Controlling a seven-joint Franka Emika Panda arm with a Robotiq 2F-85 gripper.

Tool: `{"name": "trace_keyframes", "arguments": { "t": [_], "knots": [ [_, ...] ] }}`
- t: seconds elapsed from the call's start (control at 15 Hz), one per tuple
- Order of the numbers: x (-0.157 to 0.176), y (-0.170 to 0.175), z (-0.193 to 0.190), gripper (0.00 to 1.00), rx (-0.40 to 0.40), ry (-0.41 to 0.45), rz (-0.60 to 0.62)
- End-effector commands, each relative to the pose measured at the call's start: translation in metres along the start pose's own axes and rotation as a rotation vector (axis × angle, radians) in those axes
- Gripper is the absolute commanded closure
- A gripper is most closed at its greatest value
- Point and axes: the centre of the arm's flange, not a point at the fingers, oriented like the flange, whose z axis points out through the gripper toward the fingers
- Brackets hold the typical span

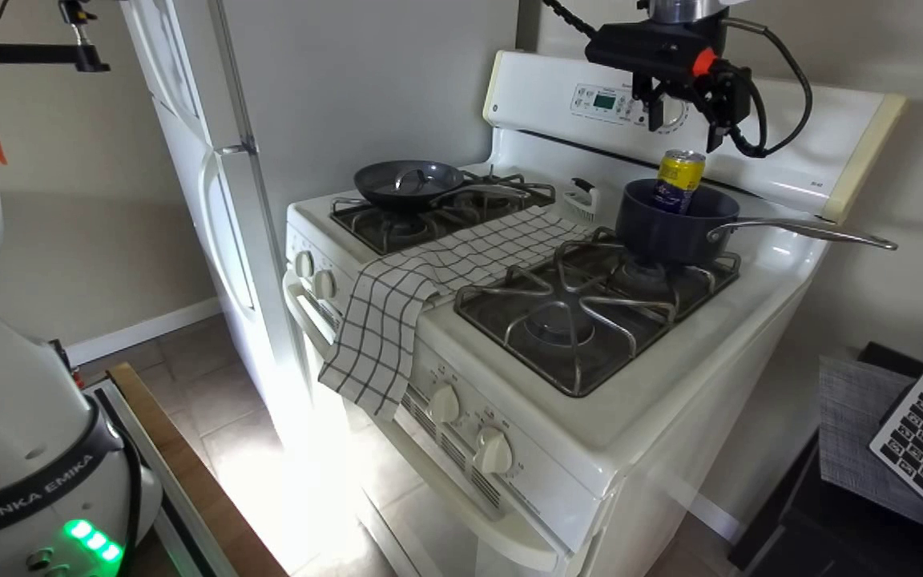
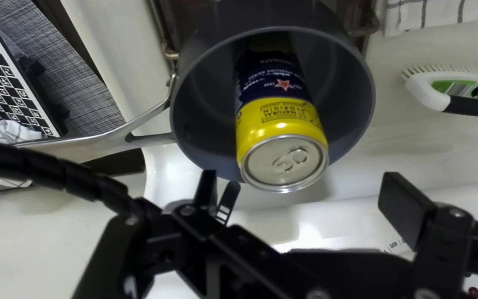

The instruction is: Put the yellow can on the white and black towel.

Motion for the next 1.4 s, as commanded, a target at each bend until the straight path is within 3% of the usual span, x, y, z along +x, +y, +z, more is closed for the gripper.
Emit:
{"name": "trace_keyframes", "arguments": {
  "t": [0.0, 0.4, 0.87, 1.27, 1.33],
  "knots": [
    [0.014, 0.004, 0.022, 0.00, 0.032, 0.018, 0.014],
    [0.019, 0.003, 0.042, 0.00, 0.041, -0.005, 0.023],
    [0.020, 0.004, 0.039, 0.09, 0.042, -0.033, 0.008],
    [0.016, -0.001, 0.036, 0.04, 0.051, -0.093, -0.017],
    [0.016, -0.001, 0.035, 0.09, 0.051, -0.098, -0.019]
  ]
}}
